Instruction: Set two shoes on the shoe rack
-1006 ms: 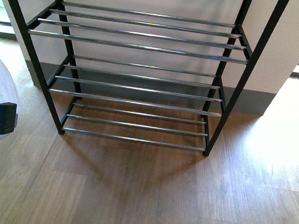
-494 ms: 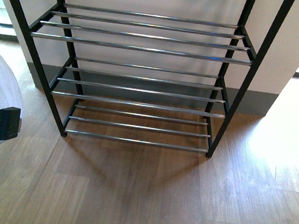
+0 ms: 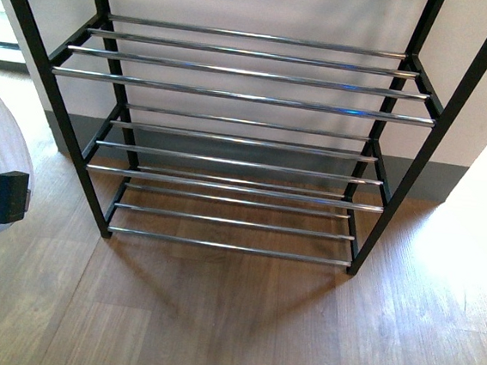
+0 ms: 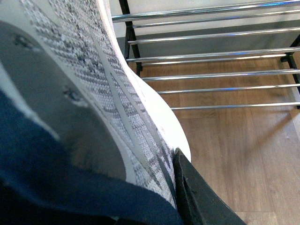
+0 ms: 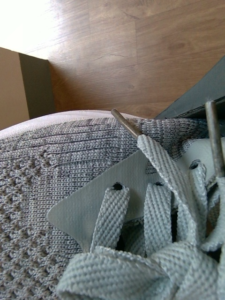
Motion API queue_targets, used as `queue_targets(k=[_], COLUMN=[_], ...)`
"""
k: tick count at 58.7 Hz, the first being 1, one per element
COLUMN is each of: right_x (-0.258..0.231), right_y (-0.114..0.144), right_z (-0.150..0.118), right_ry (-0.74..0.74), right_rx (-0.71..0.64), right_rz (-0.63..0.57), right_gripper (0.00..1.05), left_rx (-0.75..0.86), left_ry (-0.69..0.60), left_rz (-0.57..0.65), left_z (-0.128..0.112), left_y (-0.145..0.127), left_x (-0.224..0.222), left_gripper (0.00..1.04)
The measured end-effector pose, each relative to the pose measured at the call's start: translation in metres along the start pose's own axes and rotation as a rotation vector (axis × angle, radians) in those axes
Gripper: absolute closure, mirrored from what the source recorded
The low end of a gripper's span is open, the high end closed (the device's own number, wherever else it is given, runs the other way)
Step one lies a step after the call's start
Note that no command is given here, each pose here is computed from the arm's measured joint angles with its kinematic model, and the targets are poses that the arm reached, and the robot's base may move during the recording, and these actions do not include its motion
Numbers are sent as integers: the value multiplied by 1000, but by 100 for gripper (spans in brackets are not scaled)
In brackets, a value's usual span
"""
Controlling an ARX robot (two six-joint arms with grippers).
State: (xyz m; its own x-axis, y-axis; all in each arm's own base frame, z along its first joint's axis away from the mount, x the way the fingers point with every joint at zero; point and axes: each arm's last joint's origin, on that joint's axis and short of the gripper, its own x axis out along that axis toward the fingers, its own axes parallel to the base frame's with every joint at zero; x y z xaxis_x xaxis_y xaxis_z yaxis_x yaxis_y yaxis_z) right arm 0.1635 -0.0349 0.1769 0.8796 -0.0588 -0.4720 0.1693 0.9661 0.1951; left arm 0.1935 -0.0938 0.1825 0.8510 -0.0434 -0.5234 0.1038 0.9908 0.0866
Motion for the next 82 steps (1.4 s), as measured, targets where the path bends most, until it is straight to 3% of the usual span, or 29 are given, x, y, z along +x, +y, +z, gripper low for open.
queue_targets(k=[82], right_x=[1], right_y=[0], right_z=[-1], right_ry=[-25], right_rx=[4], right_rz=[-12], right_gripper=[100], left_rx=[0], left_ry=[1], left_rz=[-1], left_z=[0], left_y=[0], left_x=[0], left_gripper=[103])
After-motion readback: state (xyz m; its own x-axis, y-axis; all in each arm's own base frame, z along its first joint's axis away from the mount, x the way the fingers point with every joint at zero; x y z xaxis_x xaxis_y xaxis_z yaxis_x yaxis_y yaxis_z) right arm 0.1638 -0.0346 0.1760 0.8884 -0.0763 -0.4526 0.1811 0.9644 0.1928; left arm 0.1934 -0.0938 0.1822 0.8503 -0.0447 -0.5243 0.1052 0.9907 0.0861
